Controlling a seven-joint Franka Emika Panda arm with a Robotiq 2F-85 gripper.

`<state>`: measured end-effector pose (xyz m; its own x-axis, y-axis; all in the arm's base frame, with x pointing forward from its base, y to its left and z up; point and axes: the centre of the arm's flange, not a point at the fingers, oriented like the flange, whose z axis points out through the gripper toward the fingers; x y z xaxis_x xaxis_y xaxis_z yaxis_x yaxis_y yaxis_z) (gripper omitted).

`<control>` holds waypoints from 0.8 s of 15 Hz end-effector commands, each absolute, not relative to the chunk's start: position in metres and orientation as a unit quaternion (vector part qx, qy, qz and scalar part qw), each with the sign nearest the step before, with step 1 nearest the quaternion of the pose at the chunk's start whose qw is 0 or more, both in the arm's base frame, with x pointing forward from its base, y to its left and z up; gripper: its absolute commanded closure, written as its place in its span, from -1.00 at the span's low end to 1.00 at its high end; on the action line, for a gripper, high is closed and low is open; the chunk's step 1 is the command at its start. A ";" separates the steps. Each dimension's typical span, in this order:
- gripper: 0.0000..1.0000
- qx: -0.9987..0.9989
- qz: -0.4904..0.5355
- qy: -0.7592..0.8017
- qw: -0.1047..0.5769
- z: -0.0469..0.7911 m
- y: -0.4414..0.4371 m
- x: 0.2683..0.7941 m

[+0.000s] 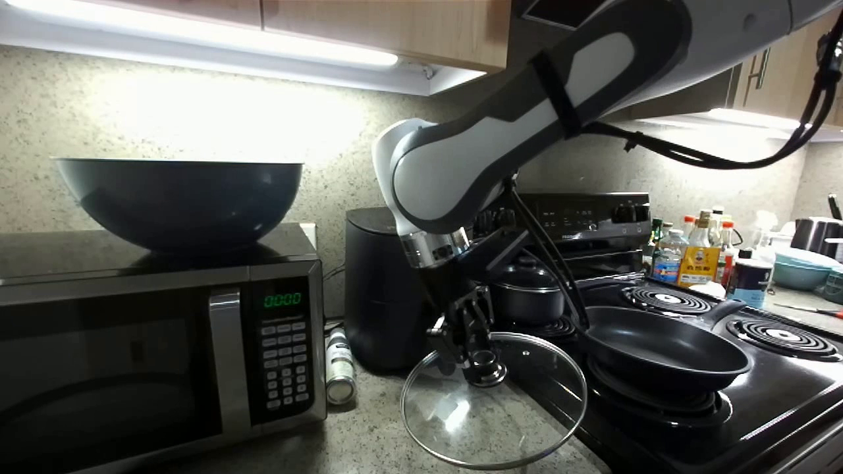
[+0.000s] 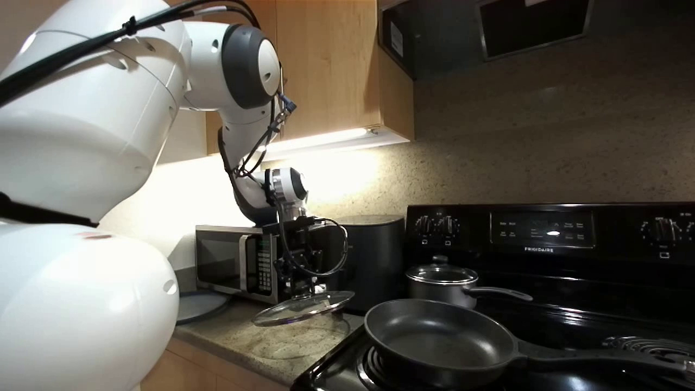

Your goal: Remove the glass lid from the pan and put it on the left side of the counter

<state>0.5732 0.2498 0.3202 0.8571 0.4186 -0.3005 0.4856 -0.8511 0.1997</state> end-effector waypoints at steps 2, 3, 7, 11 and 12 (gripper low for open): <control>0.00 0.948 -0.129 0.263 0.124 0.323 0.245 0.577; 0.00 0.947 -0.131 0.267 0.123 0.324 0.242 0.578; 0.50 0.944 -0.116 0.291 0.101 0.308 0.241 0.584; 0.50 0.936 -0.126 0.318 0.080 0.276 0.250 0.592; 0.50 0.935 -0.128 0.321 0.075 0.270 0.251 0.592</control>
<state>0.5801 0.2512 0.2758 0.7855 0.5314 -0.3171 0.5860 -0.8034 0.1053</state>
